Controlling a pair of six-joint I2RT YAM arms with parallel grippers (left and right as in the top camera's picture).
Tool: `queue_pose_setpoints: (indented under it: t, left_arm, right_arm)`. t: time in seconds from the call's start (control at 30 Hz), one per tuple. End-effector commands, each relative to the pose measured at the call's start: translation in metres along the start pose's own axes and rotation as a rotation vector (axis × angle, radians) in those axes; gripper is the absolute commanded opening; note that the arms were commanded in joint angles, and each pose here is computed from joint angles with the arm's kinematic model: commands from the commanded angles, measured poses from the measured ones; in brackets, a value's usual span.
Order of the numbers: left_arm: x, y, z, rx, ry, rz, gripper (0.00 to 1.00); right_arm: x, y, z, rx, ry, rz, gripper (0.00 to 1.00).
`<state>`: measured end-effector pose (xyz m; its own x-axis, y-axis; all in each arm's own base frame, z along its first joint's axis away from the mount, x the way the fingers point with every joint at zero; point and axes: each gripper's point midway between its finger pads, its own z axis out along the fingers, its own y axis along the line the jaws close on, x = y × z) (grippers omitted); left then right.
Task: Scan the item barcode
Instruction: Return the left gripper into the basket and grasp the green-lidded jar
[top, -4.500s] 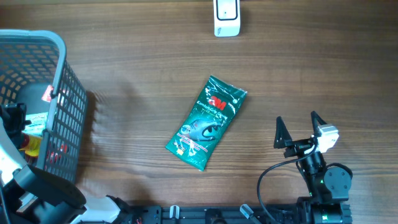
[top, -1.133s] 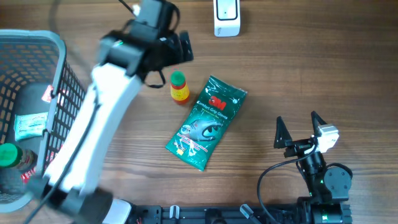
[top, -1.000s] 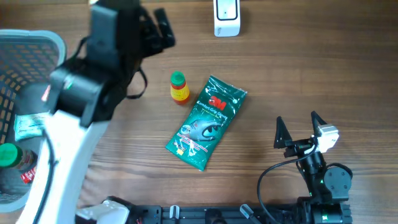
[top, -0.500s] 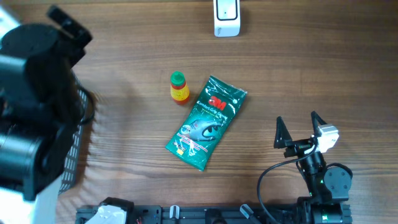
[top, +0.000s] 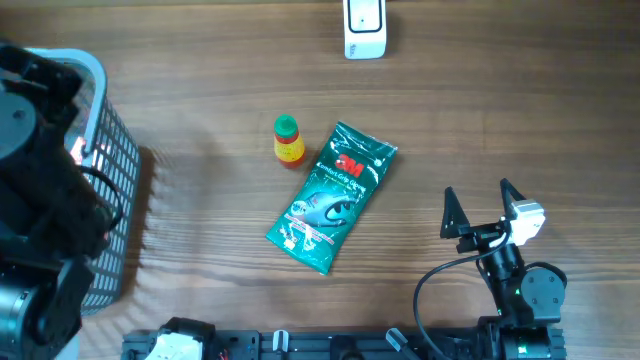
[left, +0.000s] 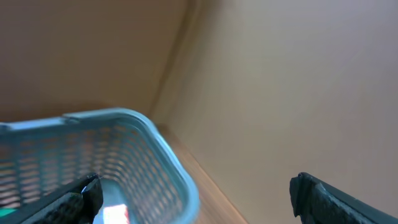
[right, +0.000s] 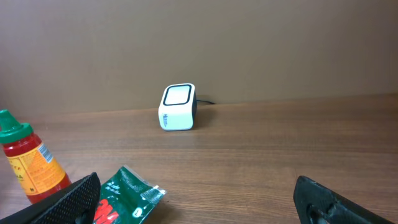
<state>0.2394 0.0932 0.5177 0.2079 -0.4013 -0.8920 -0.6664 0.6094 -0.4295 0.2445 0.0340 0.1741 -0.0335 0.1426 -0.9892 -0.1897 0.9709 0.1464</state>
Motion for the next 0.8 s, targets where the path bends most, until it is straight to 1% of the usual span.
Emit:
queue_pose_setpoints:
  t: [0.0,0.1,0.17,0.23,0.3,0.33,0.4,0.47,0.5,0.57,0.63,0.7,0.77]
  left_arm:
    - [-0.021,0.036,0.012,-0.215,-0.123,-0.005,1.0]
    - [-0.026,0.062,0.028,-0.337,-0.145,0.003,1.0]
    - [-0.015,0.076,0.048,-0.378,-0.079,0.018,1.0]
    - [0.013,0.1,0.065,-0.452,0.036,-0.059,1.0]
    - [0.046,0.131,0.075,-0.573,0.158,-0.158,1.0]
    - [0.062,0.152,0.079,-0.666,0.22,-0.195,1.0]
    - [0.088,0.186,0.086,-0.814,0.335,-0.213,1.0]
    - [0.114,0.21,0.097,-0.896,0.435,-0.248,1.0]
    - [0.128,0.226,0.101,-0.952,0.47,-0.299,1.0]
    - [0.152,0.255,0.108,-1.034,0.497,-0.398,1.0]
    - [0.166,0.279,0.111,-1.097,0.463,-0.468,1.0]
    - [0.183,0.297,0.118,-1.128,0.432,-0.515,1.0]
    - [0.198,0.305,0.128,-1.119,0.406,-0.537,1.0]
  right_arm:
    - [-0.002,0.0,0.0,0.002,-0.01,0.012,1.0]
    - [-0.002,0.0,0.0,0.002,-0.01,0.012,1.0]
    - [-0.002,0.0,0.0,0.002,-0.01,0.012,1.0]
    - [-0.002,0.0,0.0,0.003,-0.01,0.012,1.0]
    - [-0.002,0.0,0.0,0.002,-0.01,0.012,1.0]
    - [-0.002,0.0,0.0,0.002,-0.01,0.012,1.0]
    - [-0.002,0.0,0.0,0.002,-0.01,0.011,1.0]
    - [-0.002,0.0,0.0,0.002,-0.01,0.012,1.0]
    - [-0.002,0.0,0.0,0.002,-0.01,0.011,1.0]
    - [-0.002,0.0,0.0,0.002,-0.01,0.012,1.0]
    - [-0.002,0.0,0.0,0.003,-0.01,0.012,0.99]
    - [-0.002,0.0,0.0,0.002,-0.01,0.012,1.0]
    - [-0.002,0.0,0.0,0.002,-0.01,0.012,1.0]
